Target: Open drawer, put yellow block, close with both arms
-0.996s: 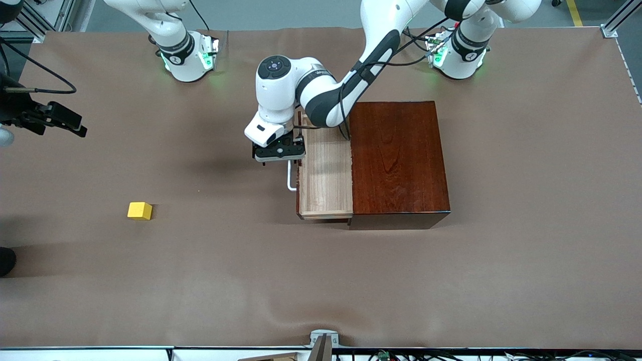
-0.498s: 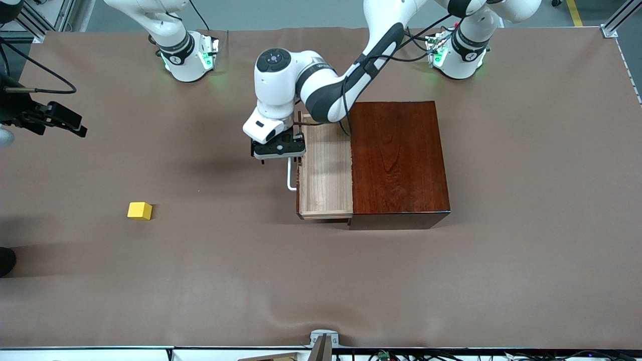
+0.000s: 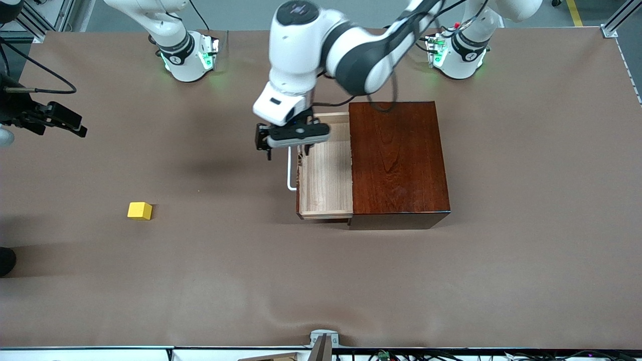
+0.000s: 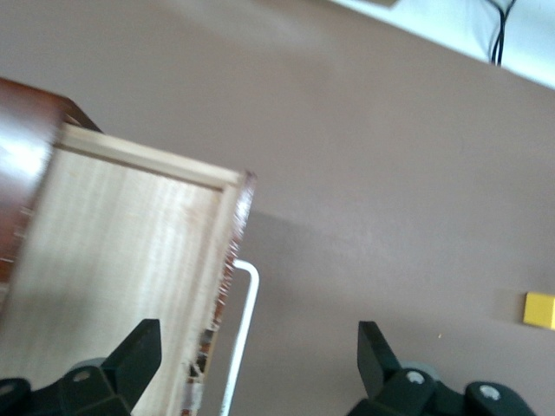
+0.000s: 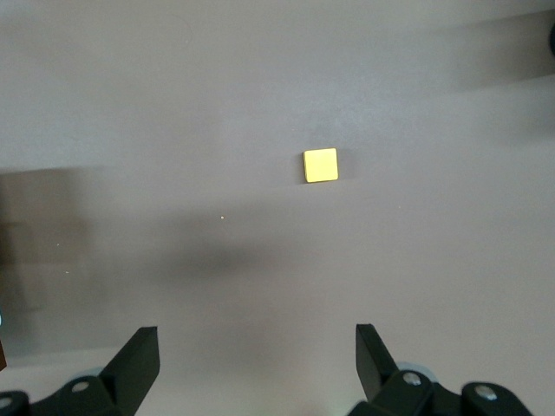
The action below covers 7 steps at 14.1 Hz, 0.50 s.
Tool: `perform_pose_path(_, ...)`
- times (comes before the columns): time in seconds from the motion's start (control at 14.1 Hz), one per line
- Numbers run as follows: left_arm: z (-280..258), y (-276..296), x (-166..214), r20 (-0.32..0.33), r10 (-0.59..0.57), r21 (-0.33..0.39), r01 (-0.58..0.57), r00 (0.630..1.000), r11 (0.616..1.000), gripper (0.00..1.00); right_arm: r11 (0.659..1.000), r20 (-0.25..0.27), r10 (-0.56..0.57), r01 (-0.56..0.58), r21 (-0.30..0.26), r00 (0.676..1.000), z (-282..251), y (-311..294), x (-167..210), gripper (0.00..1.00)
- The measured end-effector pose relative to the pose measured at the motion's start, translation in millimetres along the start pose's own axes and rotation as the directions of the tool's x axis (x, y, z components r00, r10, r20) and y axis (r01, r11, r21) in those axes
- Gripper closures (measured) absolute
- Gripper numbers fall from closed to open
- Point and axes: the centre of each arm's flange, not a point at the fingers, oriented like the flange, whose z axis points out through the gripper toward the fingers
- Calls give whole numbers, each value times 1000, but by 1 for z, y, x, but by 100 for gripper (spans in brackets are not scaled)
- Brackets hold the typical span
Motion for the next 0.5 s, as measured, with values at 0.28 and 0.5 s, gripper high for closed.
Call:
perform_pose_path(0.28, -40, -48, 67, -7, -106, 73, 106, 994, 992, 0, 1000, -4, -25, 25, -12, 1000, -1, 12, 1, 0)
perform_pose_path(0.5, -55, -85, 108, -3, -139, 136, 138, 990, 981, 0, 1000, -23, -19, 19, -15, 1000, -2, 39, 4, 0)
